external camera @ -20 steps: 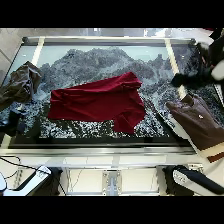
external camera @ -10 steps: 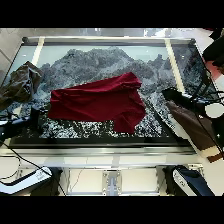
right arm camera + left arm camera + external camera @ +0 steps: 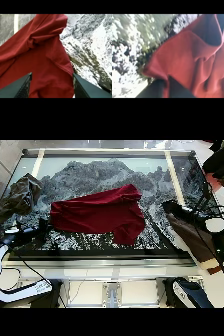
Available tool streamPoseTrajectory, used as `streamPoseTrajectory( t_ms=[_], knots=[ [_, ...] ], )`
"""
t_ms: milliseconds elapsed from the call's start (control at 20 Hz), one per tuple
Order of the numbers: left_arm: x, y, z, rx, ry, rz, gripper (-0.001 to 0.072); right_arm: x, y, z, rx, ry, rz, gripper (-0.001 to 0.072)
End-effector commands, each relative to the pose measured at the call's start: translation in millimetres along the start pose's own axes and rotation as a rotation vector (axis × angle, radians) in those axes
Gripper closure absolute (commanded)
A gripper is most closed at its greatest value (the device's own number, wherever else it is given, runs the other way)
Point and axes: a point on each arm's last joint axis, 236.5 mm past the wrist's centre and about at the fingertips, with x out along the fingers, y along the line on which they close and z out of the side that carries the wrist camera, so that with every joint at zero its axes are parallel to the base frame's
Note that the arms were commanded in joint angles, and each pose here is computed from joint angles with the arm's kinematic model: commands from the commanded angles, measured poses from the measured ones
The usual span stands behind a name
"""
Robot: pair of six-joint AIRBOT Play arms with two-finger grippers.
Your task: Fold the shirts.
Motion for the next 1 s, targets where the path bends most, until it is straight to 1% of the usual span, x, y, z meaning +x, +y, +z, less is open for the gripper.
streamPoseTrajectory(
  t_ms=[0,100,250,300,450,650,900,950],
  knots=[
    [2.0,-3.2,2.0,-0.010,-0.010,-0.012,0.0694,2.8,-2.6,-4.1,0.002,0.018,-0.006,0.0165],
    [1.2,-7.2,2.4,-0.004,-0.005,-0.020,0.0694,18.3,-14.9,-26.2,0.028,0.116,-0.029,0.0165],
    [-1.1,-15.8,-0.1,0.013,0.015,-0.041,0.0694,59.1,-47.3,-84.1,0.161,0.342,-0.084,0.0165],
    [-1.8,-18.2,-1.5,0.017,0.023,-0.047,0.0694,74.1,-53.3,-103.8,0.224,0.414,-0.082,0.0165],
    [-2.6,-22.1,-6.7,0.071,0.047,-0.061,0.0694,107.2,-62.7,-144.1,0.318,0.541,-0.047,0.0165],
    [-2.6,-22.4,-7.1,0.072,0.049,-0.061,0.0694,122.8,-66.8,-164.6,0.353,0.594,-0.018,0.0165],
    [-2.6,-22.3,-7.2,0.072,0.049,-0.061,0.0694,135.5,-51.9,-170.9,0.294,0.577,0.002,0.0166],
    [-2.6,-22.2,-7.2,0.074,0.049,-0.061,0.0694,137.4,-48.4,-172.6,0.281,0.575,0.003,0.0203]
  ],
)
